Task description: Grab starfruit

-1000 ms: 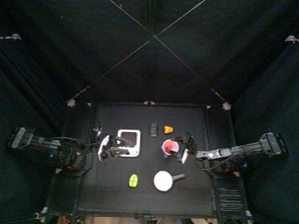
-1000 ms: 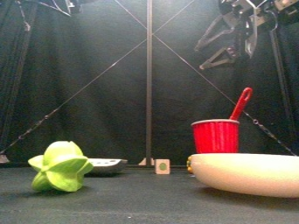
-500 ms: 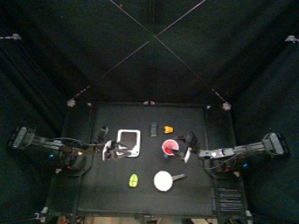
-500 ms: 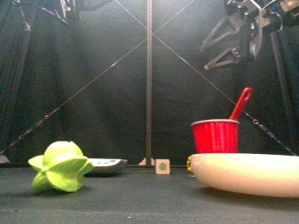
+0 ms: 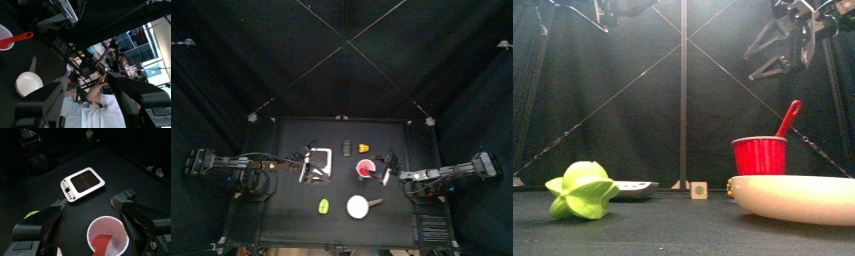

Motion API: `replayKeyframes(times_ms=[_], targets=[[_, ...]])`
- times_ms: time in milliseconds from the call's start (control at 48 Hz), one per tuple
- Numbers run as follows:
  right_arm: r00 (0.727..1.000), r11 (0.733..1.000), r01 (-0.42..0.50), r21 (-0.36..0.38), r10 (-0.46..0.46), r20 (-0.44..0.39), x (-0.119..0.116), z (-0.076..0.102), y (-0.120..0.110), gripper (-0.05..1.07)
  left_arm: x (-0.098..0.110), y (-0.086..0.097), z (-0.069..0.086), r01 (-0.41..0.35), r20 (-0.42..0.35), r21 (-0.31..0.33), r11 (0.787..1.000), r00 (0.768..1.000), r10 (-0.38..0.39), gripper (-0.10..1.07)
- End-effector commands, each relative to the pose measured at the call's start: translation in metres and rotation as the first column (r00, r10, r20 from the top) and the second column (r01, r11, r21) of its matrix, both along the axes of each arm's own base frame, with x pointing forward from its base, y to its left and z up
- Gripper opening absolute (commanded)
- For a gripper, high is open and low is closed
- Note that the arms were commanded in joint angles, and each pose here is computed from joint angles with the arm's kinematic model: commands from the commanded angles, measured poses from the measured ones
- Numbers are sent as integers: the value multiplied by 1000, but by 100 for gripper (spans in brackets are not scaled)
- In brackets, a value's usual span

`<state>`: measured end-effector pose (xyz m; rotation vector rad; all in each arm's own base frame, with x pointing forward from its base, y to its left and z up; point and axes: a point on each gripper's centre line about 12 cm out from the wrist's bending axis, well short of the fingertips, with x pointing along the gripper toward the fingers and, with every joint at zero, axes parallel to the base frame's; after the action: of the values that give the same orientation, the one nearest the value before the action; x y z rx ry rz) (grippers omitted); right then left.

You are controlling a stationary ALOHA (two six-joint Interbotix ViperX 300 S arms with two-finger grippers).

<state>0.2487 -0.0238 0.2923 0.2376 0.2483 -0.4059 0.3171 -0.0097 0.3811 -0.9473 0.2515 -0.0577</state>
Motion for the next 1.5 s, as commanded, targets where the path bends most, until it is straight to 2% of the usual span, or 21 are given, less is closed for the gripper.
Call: replayKeyframes(times_ms=[0,312,396,500,583,688,771,833,938,1000,1062,1125,1146,1208,1354,1479], targets=[[1000,1000,0,0,0,12,0,4,0,101,0,12,12,-5,0,-6,1000,1000,5,94],[1000,1000,0,0,0,12,0,3,0,101,-6,40,-1,-64,-120,-19,998,991,62,80],[1000,1000,1,0,-1,12,-1,3,0,101,-8,43,-5,-78,-172,-15,997,982,75,79],[1000,1000,0,0,0,12,0,3,0,101,-11,46,-9,-103,-268,14,995,958,103,79],[1000,1000,0,0,0,12,0,3,0,101,-15,50,-12,-142,-361,40,989,921,147,79],[1000,1000,0,0,0,12,0,3,0,101,-18,53,-11,-217,-441,101,971,865,239,79],[1000,1000,0,0,0,12,0,3,0,101,-17,41,-16,-254,-479,163,953,825,301,79],[1000,1000,0,0,0,9,-1,2,0,101,-13,32,-22,-275,-492,192,942,804,335,79],[1000,1000,0,0,0,12,-2,3,0,101,-5,10,-34,-278,-507,240,930,781,364,79],[1000,1000,4,-1,-4,11,-3,2,-1,101,1,-5,-45,-266,-527,264,927,765,370,80],[1000,1000,7,-1,-7,11,-4,2,-2,101,6,-20,-57,-255,-565,269,929,739,367,80],[1000,1000,9,0,-9,14,-5,2,-3,101,9,-32,-72,-244,-612,274,930,702,364,80],[1000,1000,9,0,-9,16,-5,2,-3,101,11,-36,-79,-245,-634,274,930,681,366,80],[1000,1000,9,0,-9,17,-6,2,-3,101,15,-42,-90,-247,-669,271,930,646,367,80],[1000,1000,9,0,-9,19,-9,2,-3,101,28,-52,-113,-237,-724,266,934,591,356,82],[1000,1000,9,1,-9,24,-12,1,-4,101,40,-66,-148,-215,-796,253,943,508,329,84]])
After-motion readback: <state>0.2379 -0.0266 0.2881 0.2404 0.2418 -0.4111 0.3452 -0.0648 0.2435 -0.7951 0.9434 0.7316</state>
